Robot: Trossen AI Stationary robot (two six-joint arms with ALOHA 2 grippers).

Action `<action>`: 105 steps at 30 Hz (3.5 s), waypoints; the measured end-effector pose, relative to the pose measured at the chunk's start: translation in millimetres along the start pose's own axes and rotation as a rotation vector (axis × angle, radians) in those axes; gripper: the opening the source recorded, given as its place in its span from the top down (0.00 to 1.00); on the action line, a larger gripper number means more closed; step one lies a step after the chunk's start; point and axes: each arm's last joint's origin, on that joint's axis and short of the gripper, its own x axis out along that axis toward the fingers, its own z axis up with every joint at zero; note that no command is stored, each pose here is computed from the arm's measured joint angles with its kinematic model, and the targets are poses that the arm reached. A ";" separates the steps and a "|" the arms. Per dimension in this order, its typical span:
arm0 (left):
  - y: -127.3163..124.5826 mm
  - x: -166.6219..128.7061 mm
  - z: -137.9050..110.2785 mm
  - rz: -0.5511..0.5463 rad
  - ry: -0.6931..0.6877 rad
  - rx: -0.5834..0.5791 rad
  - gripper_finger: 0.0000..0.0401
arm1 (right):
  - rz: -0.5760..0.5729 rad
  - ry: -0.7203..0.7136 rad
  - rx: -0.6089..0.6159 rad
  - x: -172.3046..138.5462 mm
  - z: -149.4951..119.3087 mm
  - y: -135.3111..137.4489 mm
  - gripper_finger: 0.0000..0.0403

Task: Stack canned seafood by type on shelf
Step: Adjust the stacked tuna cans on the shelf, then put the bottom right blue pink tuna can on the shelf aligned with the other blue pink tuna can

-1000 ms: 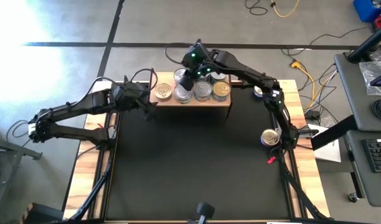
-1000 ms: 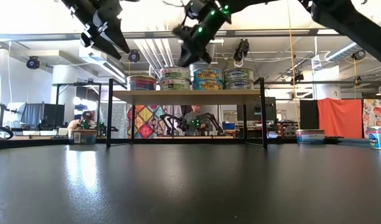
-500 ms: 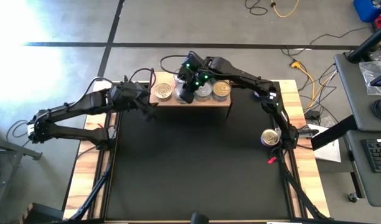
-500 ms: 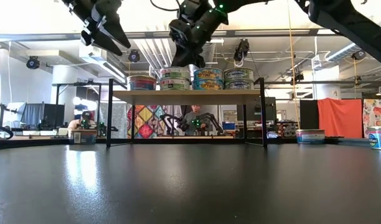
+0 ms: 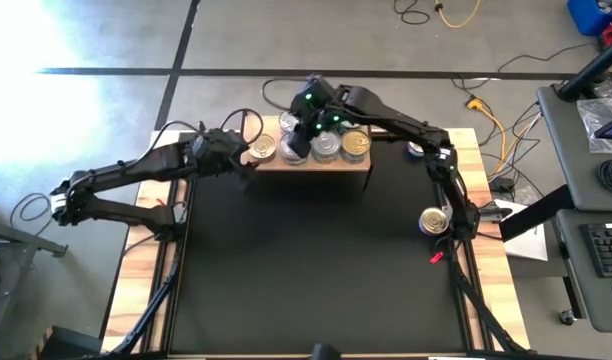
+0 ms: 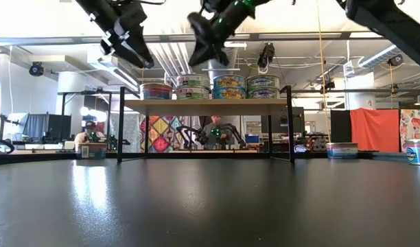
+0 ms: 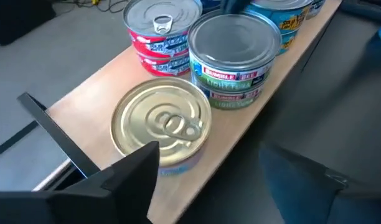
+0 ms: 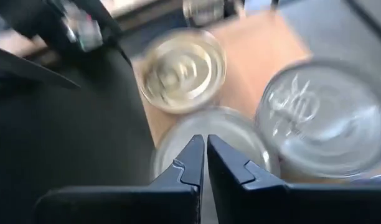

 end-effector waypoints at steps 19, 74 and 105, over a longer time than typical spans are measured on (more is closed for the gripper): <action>30.1 25.8 19.6 -0.007 0.082 -0.295 1.00 | -0.012 -0.247 0.033 -103.1 17.8 32.2 0.97; 80.9 112.1 47.3 0.059 0.252 -0.293 1.00 | 0.014 -0.063 -0.034 -99.7 -3.1 68.9 0.97; 86.4 93.5 57.6 0.111 0.143 -0.216 1.00 | -0.001 0.198 -0.086 -96.4 -28.5 71.5 0.97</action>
